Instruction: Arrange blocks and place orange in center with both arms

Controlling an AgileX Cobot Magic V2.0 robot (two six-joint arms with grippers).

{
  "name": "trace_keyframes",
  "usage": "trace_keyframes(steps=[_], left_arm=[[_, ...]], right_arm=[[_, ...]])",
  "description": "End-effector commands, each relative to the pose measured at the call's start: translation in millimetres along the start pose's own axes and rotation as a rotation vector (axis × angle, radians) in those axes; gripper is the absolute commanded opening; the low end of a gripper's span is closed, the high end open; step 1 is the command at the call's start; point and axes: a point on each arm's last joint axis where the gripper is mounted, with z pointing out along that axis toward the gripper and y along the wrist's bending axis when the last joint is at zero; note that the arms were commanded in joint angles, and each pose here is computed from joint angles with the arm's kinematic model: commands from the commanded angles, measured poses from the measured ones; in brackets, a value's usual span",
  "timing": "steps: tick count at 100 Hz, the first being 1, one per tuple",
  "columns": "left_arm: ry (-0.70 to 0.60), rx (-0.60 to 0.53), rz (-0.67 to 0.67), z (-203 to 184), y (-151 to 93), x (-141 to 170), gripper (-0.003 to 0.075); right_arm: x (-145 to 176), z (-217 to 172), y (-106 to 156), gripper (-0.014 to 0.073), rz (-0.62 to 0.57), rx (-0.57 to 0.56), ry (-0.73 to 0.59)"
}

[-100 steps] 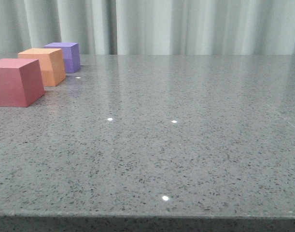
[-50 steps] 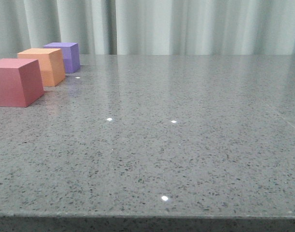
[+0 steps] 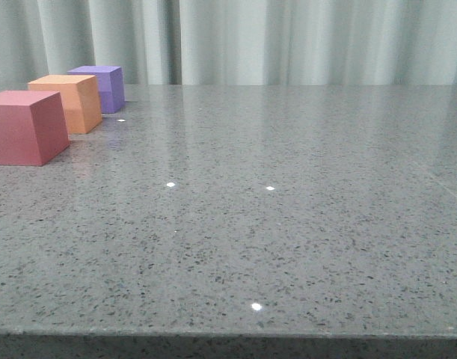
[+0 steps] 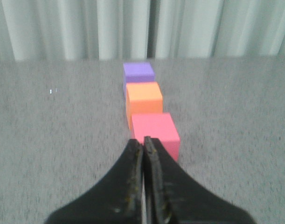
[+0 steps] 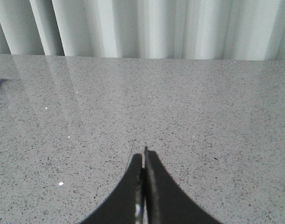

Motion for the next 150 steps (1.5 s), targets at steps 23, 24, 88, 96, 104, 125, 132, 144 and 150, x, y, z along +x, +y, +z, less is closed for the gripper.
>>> trace_keyframes(steps=[23,24,88,96,104,125,132,144,150], left_arm=[[-0.231,-0.083,-0.020,-7,8,12,-0.0020],[-0.227,-0.085,-0.020,-7,8,15,-0.0020],[-0.283,-0.076,-0.009,-7,14,108,-0.0020],[-0.284,-0.077,0.001,-7,14,108,-0.0020],[-0.282,-0.077,0.000,-7,14,108,-0.0020],[-0.282,-0.077,0.000,-7,14,108,-0.0020],[-0.282,-0.077,0.000,-7,14,108,-0.0020],[-0.282,-0.077,0.000,-7,14,108,-0.0020],[-0.282,-0.077,0.000,-7,14,108,-0.0020]], right_arm=[[-17,-2,2,-0.0069,-0.017,-0.013,-0.107],[-17,-2,2,-0.0069,-0.017,-0.013,-0.107],[-17,-2,1,-0.0069,-0.017,-0.012,-0.104],[-17,-2,1,-0.0069,-0.017,-0.012,-0.103],[-17,-2,1,-0.0069,-0.017,-0.012,-0.104],[-17,-2,1,-0.0069,-0.017,-0.012,-0.104],[-17,-2,1,-0.0069,-0.017,-0.012,-0.104],[-17,-2,1,-0.0069,-0.017,-0.012,-0.104],[-17,-2,1,-0.0069,-0.017,-0.012,-0.104]])
